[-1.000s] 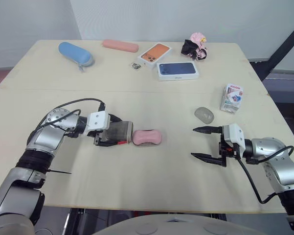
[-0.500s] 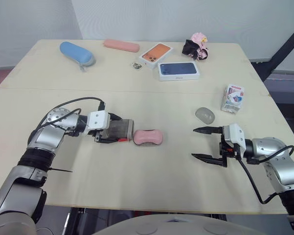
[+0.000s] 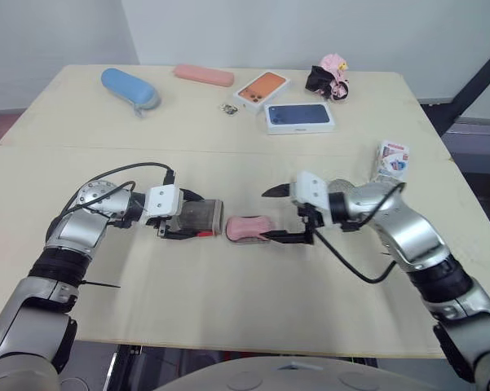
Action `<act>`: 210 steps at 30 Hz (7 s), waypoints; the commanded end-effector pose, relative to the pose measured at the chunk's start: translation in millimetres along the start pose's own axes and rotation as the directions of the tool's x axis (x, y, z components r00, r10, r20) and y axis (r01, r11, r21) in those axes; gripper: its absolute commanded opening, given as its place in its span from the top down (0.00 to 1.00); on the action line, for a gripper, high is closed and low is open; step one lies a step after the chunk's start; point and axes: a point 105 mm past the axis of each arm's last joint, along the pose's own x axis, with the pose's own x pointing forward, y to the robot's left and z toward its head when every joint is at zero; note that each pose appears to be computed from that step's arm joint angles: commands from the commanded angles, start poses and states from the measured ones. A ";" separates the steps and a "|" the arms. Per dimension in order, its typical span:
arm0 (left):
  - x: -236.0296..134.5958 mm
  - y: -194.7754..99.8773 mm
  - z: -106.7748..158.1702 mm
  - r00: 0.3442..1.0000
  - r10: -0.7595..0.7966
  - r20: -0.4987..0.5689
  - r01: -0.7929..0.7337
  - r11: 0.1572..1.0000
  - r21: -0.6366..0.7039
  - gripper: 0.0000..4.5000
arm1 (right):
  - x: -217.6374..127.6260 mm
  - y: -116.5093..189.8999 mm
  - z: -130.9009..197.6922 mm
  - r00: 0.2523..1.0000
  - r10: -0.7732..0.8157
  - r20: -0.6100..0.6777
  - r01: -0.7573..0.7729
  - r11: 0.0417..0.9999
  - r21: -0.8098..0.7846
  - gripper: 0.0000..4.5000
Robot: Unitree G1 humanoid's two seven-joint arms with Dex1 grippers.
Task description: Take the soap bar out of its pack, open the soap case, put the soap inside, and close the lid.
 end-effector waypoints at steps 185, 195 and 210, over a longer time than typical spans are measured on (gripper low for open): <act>50.1 -9.4 76.6 0.962 0.047 0.270 -0.095 0.981 0.168 0.22 | -62.2 28.2 -25.2 0.999 0.020 0.046 -0.050 0.483 0.874 0.01; 63.4 -5.7 91.6 0.952 0.072 0.298 -0.131 0.975 0.181 0.22 | -40.5 16.7 -4.5 0.993 -0.009 0.115 -0.098 0.457 0.884 0.01; 75.8 -13.5 97.0 0.951 0.074 0.300 -0.154 0.956 0.251 0.22 | -24.6 3.1 -4.8 0.991 -0.080 0.106 -0.073 0.339 0.938 0.01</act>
